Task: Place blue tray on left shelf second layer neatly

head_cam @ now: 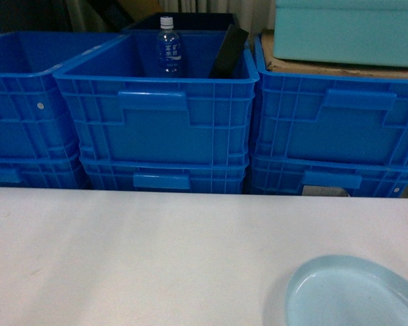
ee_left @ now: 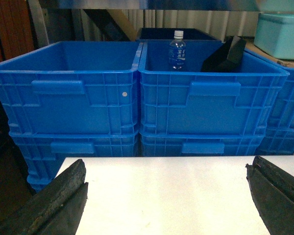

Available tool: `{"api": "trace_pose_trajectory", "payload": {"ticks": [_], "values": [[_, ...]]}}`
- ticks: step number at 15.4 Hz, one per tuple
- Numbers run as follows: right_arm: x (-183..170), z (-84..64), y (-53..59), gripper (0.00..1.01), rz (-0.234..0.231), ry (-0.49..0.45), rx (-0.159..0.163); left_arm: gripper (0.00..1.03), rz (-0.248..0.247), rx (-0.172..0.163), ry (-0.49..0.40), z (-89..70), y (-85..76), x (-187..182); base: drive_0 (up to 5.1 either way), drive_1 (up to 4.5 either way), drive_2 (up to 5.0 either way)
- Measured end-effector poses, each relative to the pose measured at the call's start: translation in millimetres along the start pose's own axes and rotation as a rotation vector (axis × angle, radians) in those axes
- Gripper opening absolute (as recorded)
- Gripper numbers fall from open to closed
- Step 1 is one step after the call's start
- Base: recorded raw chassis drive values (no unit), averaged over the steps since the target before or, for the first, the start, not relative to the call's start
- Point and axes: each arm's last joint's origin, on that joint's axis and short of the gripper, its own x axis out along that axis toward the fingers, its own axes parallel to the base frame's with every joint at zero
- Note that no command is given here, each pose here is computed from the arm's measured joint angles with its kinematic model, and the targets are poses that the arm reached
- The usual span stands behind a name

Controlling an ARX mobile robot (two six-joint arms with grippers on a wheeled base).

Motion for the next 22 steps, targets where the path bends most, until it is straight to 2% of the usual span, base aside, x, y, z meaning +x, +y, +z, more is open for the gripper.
{"api": "trace_pose_trajectory", "payload": {"ticks": [2, 4, 5, 7, 8, 11, 13, 14, 15, 17, 18, 19, 20, 21, 22], "values": [[3.9, -2.8, 1.6, 0.98, 0.02, -0.014, -0.015, 0.98, 0.0, 0.0, 0.0, 0.0, 0.0, 0.0, 0.0, 0.0, 0.0], [8.0, -9.4, 11.4, 0.98, 0.041, -0.012, -0.057, 0.98, 0.0, 0.0, 0.0, 0.0, 0.0, 0.0, 0.0, 0.0, 0.0], [8.9, -10.7, 14.8, 0.98, 0.048, -0.01, -0.066, 0.98, 0.0, 0.0, 0.0, 0.0, 0.0, 0.0, 0.0, 0.0, 0.0], [11.6, -12.4, 17.9, 0.98, 0.04, -0.011, -0.078, 0.98, 0.0, 0.0, 0.0, 0.0, 0.0, 0.0, 0.0, 0.0, 0.0], [12.5, -13.2, 19.2, 0.92, 0.03, -0.01, -0.087, 0.98, 0.0, 0.0, 0.0, 0.0, 0.0, 0.0, 0.0, 0.0, 0.0], [15.2, -16.3, 14.6, 0.55, 0.015, -0.013, -0.101, 0.98, 0.0, 0.0, 0.0, 0.0, 0.0, 0.0, 0.0, 0.0, 0.0], [13.7, -19.7, 7.4, 0.35, 0.014, -0.012, -0.087, 0.98, 0.0, 0.0, 0.0, 0.0, 0.0, 0.0, 0.0, 0.0, 0.0], [12.9, -21.5, 4.1, 0.2, 0.01, -0.011, -0.081, 0.98, 0.0, 0.0, 0.0, 0.0, 0.0, 0.0, 0.0, 0.0, 0.0], [10.4, -24.6, -0.8, 0.01, 0.015, -0.014, -0.069, 0.98, 0.0, 0.0, 0.0, 0.0, 0.0, 0.0, 0.0, 0.0, 0.0], [1.5, -26.4, 0.0, 0.02, 0.029, 0.009, -0.052, 0.98, 0.0, 0.0, 0.0, 0.0, 0.0, 0.0, 0.0, 0.0, 0.0], [-9.4, -24.7, 2.2, 0.02, 0.052, 0.016, -0.046, 0.98, 0.0, 0.0, 0.0, 0.0, 0.0, 0.0, 0.0, 0.0, 0.0], [-23.1, -18.8, 6.6, 0.02, 0.073, -0.007, -0.065, 0.98, 0.0, 0.0, 0.0, 0.0, 0.0, 0.0, 0.0, 0.0, 0.0], [-48.4, -1.9, 19.9, 0.02, 0.112, -0.078, -0.111, 0.98, 0.0, 0.0, 0.0, 0.0, 0.0, 0.0, 0.0, 0.0, 0.0], [-76.7, 16.8, 31.6, 0.02, 0.146, -0.163, -0.183, 0.98, 0.0, 0.0, 0.0, 0.0, 0.0, 0.0, 0.0, 0.0, 0.0], [-104.9, 26.0, 36.7, 0.02, 0.17, -0.237, -0.252, 0.98, -0.001, 0.0, 0.0, 0.0, 0.0, 0.0, 0.0, 0.0, 0.0]]}}
